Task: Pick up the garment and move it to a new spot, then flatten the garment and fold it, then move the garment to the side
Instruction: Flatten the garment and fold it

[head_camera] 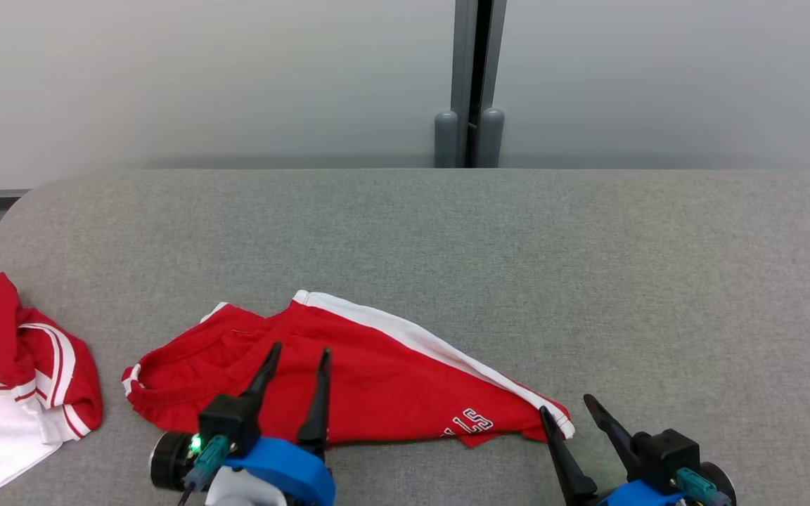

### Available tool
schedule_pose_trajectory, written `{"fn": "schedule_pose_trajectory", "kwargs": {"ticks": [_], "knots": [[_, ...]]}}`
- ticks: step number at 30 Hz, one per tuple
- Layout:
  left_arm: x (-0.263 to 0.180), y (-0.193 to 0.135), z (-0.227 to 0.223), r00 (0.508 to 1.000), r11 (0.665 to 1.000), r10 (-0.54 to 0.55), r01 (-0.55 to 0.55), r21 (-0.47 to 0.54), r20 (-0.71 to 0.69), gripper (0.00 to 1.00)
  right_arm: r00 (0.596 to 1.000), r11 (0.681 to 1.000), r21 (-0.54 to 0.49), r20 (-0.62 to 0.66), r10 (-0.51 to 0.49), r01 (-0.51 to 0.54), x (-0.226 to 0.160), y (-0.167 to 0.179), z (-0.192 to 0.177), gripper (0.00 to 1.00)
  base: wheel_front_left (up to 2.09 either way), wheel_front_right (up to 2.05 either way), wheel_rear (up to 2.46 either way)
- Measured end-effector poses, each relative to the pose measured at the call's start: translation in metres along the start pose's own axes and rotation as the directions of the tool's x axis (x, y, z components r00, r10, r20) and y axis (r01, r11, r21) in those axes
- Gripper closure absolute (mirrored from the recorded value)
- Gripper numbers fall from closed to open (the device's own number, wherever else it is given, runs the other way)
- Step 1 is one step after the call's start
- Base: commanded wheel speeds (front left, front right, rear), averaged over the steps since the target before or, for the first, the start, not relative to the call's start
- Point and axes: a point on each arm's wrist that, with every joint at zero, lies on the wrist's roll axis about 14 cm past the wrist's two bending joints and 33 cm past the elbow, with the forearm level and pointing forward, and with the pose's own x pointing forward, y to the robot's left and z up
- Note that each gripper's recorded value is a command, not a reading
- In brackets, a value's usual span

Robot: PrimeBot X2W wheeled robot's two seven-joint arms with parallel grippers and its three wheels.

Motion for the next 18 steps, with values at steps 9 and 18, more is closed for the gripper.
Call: {"fn": "schedule_pose_trajectory", "kwargs": {"ticks": [9,18], "knots": [[-0.044,0.048,-0.025,0.981,0.981,0.188,-0.190,-0.046,-0.050,0.00,0.992,0.998,-0.055,-0.130,-0.004,-0.003,-0.005,-0.005,-0.037,0.03,0.00,0.00,0.00],[-0.054,0.056,-0.028,0.975,0.975,0.214,-0.217,-0.044,-0.051,0.00,0.989,0.998,-0.056,-0.149,-0.004,-0.004,0.001,-0.006,-0.042,1.00,0.00,0.00,0.00]]}}
